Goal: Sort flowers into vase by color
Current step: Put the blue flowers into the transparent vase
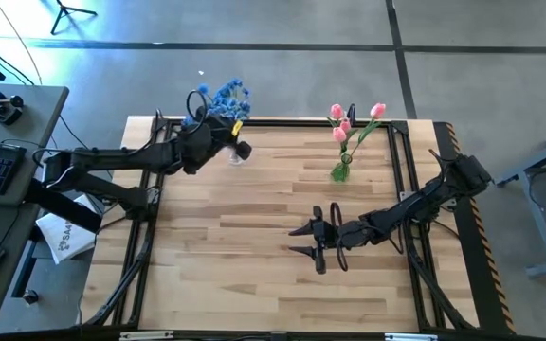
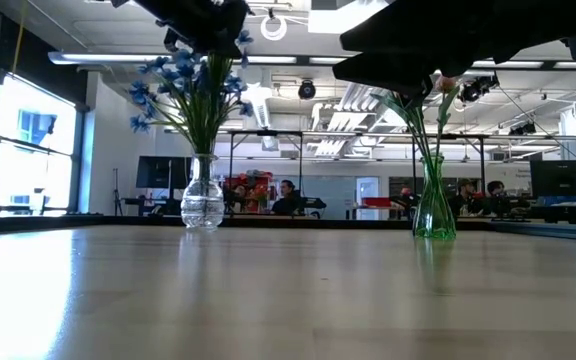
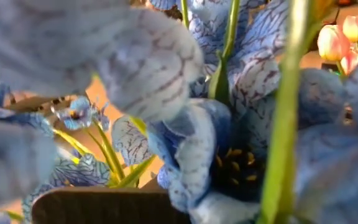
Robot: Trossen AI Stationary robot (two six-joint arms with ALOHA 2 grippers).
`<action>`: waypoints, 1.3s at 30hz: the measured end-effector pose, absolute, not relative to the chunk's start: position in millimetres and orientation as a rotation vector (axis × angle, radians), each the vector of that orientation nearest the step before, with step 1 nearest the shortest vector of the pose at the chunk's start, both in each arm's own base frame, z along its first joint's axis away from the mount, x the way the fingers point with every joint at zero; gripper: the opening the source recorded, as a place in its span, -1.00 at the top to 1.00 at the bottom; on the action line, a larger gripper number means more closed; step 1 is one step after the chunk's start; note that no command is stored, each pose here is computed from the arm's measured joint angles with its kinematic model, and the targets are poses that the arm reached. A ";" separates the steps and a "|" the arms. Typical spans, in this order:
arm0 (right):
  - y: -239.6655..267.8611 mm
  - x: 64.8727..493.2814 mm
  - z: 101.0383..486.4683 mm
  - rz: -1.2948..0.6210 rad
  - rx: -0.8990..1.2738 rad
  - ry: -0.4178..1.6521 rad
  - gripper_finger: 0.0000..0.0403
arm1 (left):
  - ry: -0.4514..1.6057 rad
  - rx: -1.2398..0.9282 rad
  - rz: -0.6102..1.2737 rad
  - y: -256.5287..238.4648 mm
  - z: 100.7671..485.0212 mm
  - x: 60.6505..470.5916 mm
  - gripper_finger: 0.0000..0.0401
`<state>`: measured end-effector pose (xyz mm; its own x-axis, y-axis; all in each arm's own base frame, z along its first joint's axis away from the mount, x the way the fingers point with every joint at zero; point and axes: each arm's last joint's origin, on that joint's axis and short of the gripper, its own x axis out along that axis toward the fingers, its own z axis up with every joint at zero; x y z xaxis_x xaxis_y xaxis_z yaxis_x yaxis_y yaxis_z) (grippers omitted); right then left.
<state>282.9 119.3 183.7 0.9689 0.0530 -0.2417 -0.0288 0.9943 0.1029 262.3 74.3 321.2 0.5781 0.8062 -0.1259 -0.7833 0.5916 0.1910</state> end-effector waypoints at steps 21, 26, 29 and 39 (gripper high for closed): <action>119.5 282.8 183.4 0.049 0.106 0.251 0.09 | 0.316 -0.076 0.998 96.1 293.8 261.6 0.80; 119.5 282.8 183.4 0.049 0.106 0.251 0.09 | 0.337 -0.108 0.913 98.6 293.1 260.2 0.51; 119.5 282.8 183.3 0.049 0.106 0.252 0.09 | 0.346 -0.120 0.871 97.3 300.9 256.2 0.35; 119.5 282.7 183.1 0.050 0.105 0.255 0.09 | 0.405 -0.116 0.800 84.8 343.2 249.5 0.15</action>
